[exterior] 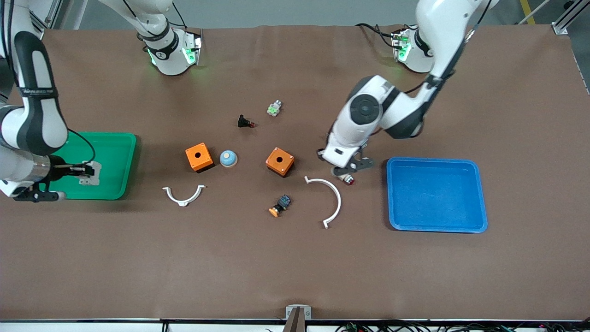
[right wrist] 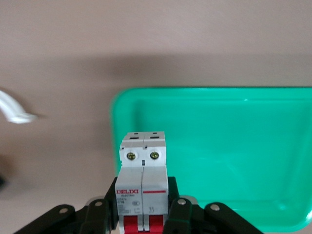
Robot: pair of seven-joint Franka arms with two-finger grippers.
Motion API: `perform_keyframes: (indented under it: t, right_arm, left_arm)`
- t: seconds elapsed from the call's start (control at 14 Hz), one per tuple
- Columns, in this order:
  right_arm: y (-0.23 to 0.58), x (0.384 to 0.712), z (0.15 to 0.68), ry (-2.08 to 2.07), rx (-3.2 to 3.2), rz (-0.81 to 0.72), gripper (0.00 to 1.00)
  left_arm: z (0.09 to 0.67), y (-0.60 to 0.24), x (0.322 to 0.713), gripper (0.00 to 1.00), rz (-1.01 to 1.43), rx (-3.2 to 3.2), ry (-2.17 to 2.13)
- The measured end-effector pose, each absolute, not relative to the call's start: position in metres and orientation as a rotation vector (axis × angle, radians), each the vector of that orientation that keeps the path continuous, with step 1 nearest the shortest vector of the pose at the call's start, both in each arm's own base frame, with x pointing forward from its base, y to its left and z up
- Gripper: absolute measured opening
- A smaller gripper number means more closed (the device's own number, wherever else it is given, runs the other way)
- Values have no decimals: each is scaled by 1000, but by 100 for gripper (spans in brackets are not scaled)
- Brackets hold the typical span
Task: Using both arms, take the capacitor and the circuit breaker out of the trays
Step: 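Lift the capacitor with the left gripper while the right gripper lifts the breaker, then place the capacitor near the clamp while the right gripper places the breaker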
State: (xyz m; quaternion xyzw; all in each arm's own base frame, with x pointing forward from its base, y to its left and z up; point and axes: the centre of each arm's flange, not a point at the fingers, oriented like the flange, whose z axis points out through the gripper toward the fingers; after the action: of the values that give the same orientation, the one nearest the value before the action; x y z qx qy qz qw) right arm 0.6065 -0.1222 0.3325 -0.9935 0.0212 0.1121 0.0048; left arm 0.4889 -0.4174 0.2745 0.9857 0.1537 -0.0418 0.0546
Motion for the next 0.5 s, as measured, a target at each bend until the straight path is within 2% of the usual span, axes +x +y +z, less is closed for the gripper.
perform_keyframes:
  t: [0.21, 0.5]
  right_arm:
    - [-20, 625, 343, 177, -3083, 318, 40]
    - [104, 626, 340, 276, -3070, 277, 40]
  left_arm:
    - [226, -450, 457, 34, -102, 3041, 550]
    - [191, -451, 451, 35, -124, 3066, 594]
